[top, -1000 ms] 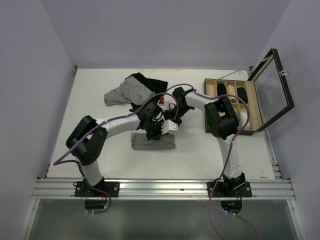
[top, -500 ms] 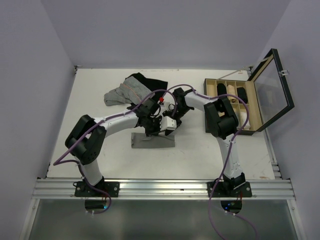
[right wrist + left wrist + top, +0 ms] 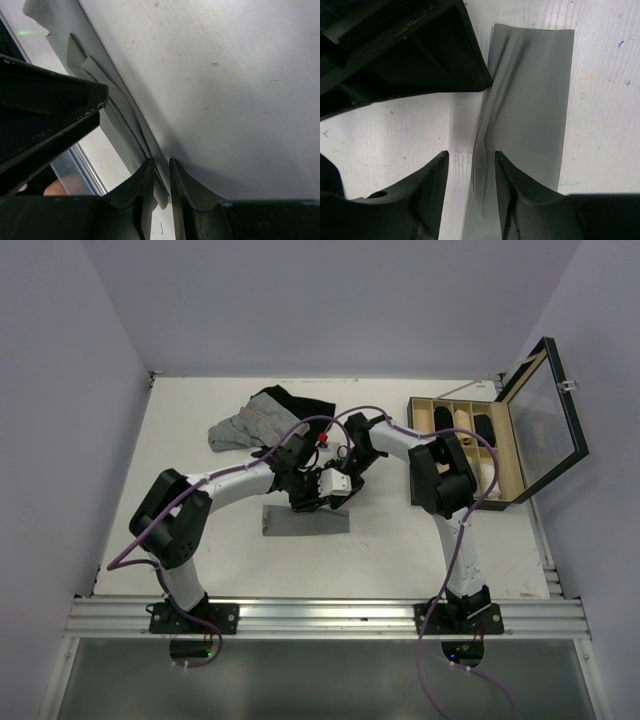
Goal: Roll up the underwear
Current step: Fold the underwear
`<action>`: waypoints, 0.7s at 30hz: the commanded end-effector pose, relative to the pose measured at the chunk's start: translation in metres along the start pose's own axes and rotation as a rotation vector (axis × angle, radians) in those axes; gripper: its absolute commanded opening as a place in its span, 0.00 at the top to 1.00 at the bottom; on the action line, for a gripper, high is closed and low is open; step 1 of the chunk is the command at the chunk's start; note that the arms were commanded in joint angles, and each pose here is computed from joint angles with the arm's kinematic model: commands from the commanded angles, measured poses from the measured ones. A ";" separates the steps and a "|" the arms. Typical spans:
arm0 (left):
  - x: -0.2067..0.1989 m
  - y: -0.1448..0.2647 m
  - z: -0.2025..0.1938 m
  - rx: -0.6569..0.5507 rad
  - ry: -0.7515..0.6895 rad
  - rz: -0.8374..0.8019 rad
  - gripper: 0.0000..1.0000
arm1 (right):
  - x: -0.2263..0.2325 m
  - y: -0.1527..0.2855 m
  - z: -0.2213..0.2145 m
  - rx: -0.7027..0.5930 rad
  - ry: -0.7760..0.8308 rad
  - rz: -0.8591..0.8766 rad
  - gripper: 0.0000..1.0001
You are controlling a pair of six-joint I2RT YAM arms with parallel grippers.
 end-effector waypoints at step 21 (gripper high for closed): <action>-0.006 0.097 -0.076 -0.146 0.518 0.118 0.50 | 0.012 0.042 0.001 0.005 0.326 -0.440 0.72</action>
Point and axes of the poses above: each gripper's point midway between its finger pads, its own y axis back along the fingers, its own x axis along the line the jaws close on, z = x × y, the point moved 6 cm from there along y, back along the fingers, and after that the axes turned 2 degrees about -y, right-handed, at the moved point
